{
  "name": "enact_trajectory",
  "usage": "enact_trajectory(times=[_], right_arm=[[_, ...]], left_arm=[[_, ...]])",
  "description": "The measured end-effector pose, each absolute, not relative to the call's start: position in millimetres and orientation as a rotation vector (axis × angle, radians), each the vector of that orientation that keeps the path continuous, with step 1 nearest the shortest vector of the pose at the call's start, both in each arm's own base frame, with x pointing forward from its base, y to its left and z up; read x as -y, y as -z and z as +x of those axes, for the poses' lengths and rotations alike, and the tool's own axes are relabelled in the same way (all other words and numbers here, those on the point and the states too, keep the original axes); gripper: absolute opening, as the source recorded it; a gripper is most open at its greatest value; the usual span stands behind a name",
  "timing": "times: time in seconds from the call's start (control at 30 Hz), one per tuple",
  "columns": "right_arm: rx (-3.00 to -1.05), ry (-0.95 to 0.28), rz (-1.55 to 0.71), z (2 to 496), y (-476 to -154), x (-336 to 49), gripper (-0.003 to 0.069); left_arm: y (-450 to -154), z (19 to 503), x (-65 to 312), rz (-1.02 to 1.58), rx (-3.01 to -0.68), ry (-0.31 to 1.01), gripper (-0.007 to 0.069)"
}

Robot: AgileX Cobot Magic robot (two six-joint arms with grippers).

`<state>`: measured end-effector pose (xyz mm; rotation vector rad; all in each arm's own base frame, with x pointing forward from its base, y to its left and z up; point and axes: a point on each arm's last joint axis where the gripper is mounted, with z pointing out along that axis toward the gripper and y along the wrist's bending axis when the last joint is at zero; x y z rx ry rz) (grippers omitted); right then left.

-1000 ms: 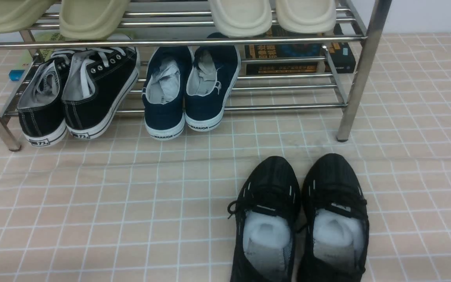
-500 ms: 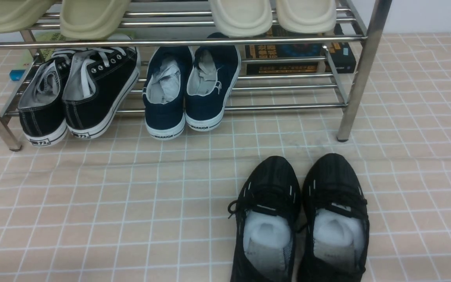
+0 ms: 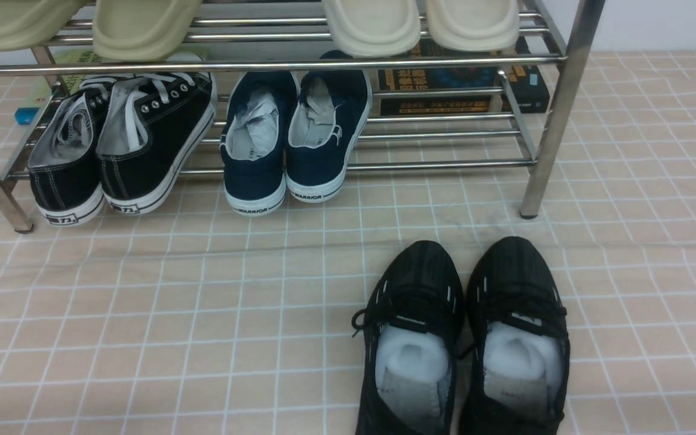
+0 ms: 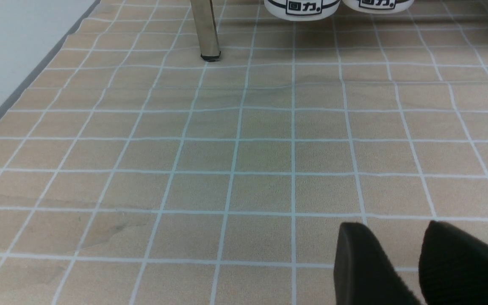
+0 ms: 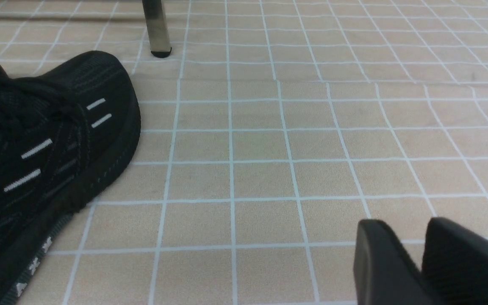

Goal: Take the shoes off the shelf from the light coffee tablecloth by hand.
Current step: 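Grasp the leftmost shoe on the bottom shelf of the shoe rack with the left gripper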

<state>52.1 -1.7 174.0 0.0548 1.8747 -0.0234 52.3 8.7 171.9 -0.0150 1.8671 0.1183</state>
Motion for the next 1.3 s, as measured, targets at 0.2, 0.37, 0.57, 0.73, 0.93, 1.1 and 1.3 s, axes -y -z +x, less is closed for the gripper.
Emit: enact_trajectory(times=[0.2, 0.37, 0.57, 0.73, 0.93, 1.1, 1.3], right_arm=[[-1.875, 0.023, 0.055, 52, -174, 2, 0.0190], [-1.875, 0.024, 0.054, 52, -174, 2, 0.0191], [-1.875, 0.024, 0.054, 52, -174, 2, 0.0195], [-1.875, 0.024, 0.054, 52, -174, 2, 0.0203], [-1.875, 0.024, 0.054, 52, -174, 2, 0.0211], [-1.875, 0.024, 0.054, 52, -174, 2, 0.0218], [-1.875, 0.024, 0.054, 52, -174, 2, 0.0224]], left_arm=[[-172, 52, -10, 0.011, -1.865, -0.160, 0.0239], [-172, 52, -11, 0.006, -1.866, -0.170, 0.0239], [-172, 53, -2, -0.432, -1.820, 0.308, 0.0239], [-174, 53, 6, -0.821, -1.720, 0.721, 0.0239], [-187, 56, 5, -0.881, -1.535, 0.860, 0.0239], [-200, 57, 2, -0.838, -1.376, 0.901, 0.0239], [-225, 52, -5, -0.746, -1.092, 0.932, 0.0239]])
